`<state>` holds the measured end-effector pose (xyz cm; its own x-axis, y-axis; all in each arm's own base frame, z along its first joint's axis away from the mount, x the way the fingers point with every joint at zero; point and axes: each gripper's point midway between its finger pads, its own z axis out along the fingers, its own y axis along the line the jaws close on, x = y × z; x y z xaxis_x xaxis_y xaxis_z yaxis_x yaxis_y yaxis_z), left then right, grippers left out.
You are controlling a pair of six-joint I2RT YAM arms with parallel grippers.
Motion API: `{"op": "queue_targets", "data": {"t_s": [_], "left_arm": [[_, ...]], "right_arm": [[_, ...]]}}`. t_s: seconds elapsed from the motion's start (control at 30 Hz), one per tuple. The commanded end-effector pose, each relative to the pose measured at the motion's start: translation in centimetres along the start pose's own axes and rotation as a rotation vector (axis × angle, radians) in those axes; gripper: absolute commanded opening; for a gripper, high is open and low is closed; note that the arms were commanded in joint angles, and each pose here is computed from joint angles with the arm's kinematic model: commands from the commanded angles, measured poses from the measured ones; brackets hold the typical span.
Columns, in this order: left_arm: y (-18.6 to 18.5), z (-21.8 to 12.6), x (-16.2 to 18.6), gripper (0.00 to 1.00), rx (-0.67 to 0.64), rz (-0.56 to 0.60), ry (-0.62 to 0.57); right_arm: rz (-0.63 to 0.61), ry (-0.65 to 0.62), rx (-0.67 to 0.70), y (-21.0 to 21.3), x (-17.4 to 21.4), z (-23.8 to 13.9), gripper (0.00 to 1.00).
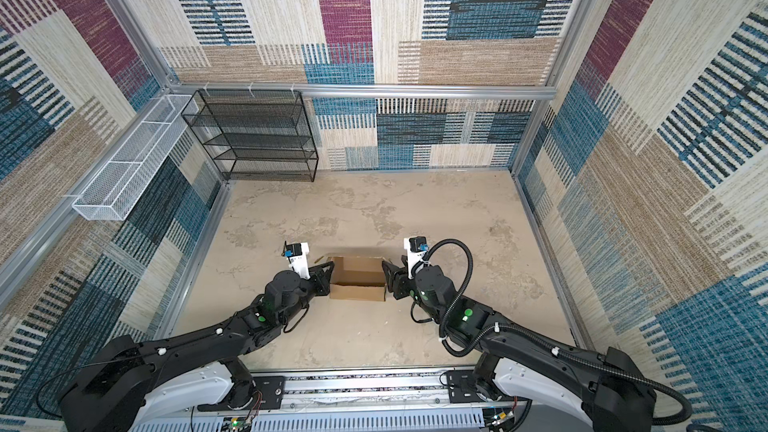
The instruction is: Fold the paper box
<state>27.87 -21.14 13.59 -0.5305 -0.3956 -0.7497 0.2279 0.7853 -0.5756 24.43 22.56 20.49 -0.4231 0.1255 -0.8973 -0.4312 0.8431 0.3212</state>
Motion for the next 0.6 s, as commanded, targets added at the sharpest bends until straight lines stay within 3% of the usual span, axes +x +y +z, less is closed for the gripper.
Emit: {"op": "queue_targets", "data": {"t_s": [0.0,0.27,0.57], "left_arm": [[2.1,-0.3,2.5,0.00,-0.073,0.053,0.098],[1.9,-0.4,2.4,0.00,-0.070,0.060,0.096],[1.9,-0.4,2.3,0.00,-0.075,0.069,0.098]], "right_arm": [[-0.042,0.019,0.011,0.3,-1.1,-0.5,0.62],[-0.170,0.074,-0.030,4.4,-5.8,0.2,0.62],[-0.410,0.358,-0.066,8.9,-4.3,2.6,0.61]]}}
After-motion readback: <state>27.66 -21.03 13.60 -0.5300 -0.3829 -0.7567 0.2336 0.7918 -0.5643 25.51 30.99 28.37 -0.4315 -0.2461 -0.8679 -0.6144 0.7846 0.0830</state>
